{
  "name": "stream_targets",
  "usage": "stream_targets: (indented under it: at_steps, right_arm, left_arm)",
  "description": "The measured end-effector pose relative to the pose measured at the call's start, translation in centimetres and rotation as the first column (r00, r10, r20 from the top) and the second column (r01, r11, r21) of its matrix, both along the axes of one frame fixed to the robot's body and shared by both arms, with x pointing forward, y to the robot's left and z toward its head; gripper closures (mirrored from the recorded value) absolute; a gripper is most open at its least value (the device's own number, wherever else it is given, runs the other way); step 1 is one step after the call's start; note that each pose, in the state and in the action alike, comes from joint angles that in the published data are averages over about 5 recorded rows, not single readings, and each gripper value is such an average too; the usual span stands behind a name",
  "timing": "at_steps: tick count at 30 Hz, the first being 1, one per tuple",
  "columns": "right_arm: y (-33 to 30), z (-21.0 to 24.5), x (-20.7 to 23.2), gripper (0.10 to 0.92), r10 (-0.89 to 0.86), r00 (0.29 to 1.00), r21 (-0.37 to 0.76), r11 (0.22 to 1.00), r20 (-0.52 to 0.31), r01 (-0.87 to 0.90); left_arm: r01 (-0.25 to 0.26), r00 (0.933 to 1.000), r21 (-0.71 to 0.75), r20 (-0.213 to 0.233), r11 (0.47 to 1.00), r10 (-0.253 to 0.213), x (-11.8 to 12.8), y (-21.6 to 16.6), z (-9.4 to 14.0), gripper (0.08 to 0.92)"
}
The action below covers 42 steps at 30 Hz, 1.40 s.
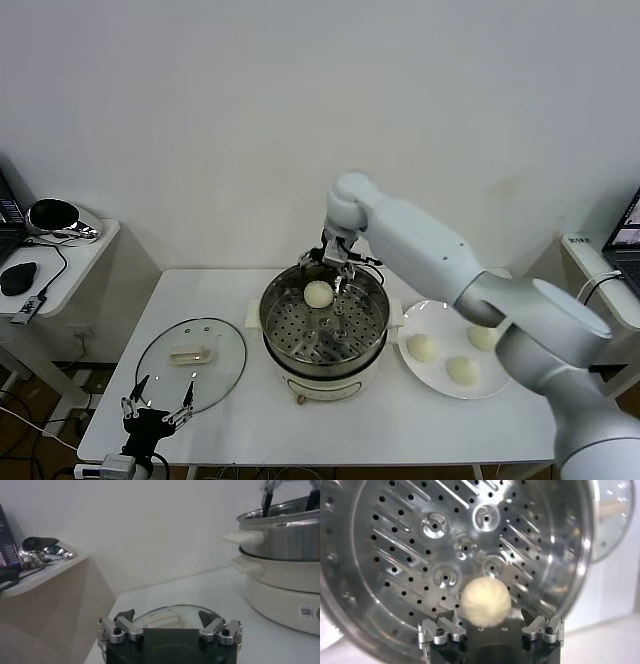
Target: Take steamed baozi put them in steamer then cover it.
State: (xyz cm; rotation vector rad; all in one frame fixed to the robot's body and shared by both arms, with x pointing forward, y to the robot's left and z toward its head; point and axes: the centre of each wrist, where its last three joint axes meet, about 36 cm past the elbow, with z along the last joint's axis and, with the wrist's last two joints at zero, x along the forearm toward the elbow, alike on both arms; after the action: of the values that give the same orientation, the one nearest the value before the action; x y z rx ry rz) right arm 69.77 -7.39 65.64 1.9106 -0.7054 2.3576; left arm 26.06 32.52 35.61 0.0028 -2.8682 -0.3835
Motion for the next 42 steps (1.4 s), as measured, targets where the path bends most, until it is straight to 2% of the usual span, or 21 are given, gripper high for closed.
stream_targets:
  at_steps: [4, 7, 17, 22, 28, 42]
  right_arm:
    - [-3.7, 2.6, -1.0, 0.2, -0.174, 0.984, 0.075, 0.982, -0.027, 0.175]
    - [-6.9, 4.0, -1.8, 0.2, -0.316, 0.947, 0.119, 0.939, -0.063, 0.321]
    - [-18.3, 4.2, -5.0, 0.2, -0.678, 0.718, 0.138, 0.705, -0.153, 0.695]
    - [-21.8, 1.9, -6.3, 0.2, -0.761, 0.618, 0.119, 0.607, -0.196, 0.786]
    - [-23.9, -2.4, -7.3, 0.2, -0.813, 0.534, 0.074, 0.533, -0.232, 0.843]
    - [-24.1, -11.5, -8.6, 0.2, -0.85, 0.456, -0.013, 0.476, -0.264, 0.879]
  left_arm:
    - [0.004, 1.0, 0.005, 0.005, 1.0, -0.004, 0.1, 0.1, 0.4, 0.177]
    - [0.009, 0.9999, 0.006, 0.006, 1.0, -0.009, 0.1, 0.2, 0.6, 0.177]
    - [0.035, 0.9993, 0.0, 0.01, 0.999, -0.035, 0.3, -0.2, 1.2, 0.177]
    - [0.04, 0.9992, -0.011, 0.002, 0.999, -0.04, 0.2, -0.6, 1.3, 0.177]
    - [0.046, 0.9989, -0.017, -0.005, 0.999, -0.046, -0.1, -1.1, 1.3, 0.177]
    - [0.038, 0.9991, -0.013, -0.019, 0.999, -0.038, -0.3, -0.9, 1.1, 0.177]
